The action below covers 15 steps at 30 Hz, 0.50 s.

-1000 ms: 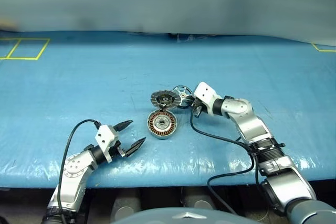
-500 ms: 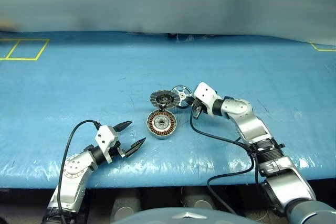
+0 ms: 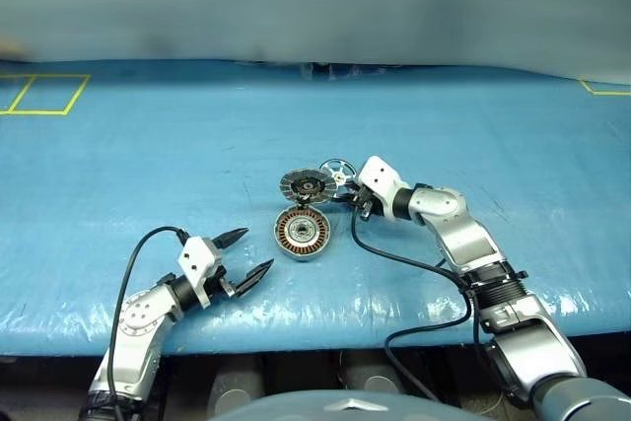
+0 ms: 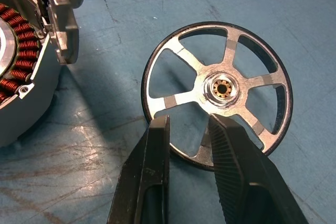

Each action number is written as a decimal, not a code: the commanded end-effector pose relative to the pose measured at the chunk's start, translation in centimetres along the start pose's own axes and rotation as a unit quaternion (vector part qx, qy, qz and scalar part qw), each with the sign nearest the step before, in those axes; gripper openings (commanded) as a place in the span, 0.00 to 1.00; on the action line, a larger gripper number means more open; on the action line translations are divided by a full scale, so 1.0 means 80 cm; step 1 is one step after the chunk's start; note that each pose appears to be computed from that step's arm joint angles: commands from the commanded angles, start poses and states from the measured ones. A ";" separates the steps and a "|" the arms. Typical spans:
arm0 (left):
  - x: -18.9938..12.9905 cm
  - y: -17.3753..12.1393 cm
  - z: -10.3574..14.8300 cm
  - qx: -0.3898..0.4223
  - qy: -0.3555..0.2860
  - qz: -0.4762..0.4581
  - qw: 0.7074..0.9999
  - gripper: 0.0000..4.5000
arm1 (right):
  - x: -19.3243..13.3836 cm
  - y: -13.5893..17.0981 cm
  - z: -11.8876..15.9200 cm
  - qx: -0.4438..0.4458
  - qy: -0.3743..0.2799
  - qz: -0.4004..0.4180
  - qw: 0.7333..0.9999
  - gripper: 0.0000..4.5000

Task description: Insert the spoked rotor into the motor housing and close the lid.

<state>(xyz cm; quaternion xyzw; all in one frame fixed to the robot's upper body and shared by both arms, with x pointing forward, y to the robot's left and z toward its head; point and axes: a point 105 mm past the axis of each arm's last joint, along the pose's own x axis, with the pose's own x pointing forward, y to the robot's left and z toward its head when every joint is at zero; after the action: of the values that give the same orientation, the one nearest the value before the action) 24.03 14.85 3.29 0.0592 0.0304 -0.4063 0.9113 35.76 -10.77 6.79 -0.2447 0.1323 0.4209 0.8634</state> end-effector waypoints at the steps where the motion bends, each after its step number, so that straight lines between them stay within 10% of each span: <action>1: -0.001 0.003 0.011 0.017 -0.014 0.004 1.000 0.95 | 0.004 0.009 -0.020 0.020 0.028 0.010 0.999 0.27; 15: -0.001 0.001 0.009 0.016 -0.011 0.004 1.000 0.95 | -0.001 -0.005 -0.017 0.055 0.022 -0.024 0.998 0.27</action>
<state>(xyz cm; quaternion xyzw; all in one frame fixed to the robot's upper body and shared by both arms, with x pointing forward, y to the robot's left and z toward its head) 24.04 14.96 3.20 0.0592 0.0320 -0.4007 0.9138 36.20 -11.50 6.51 -0.2105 0.1538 0.3905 0.8829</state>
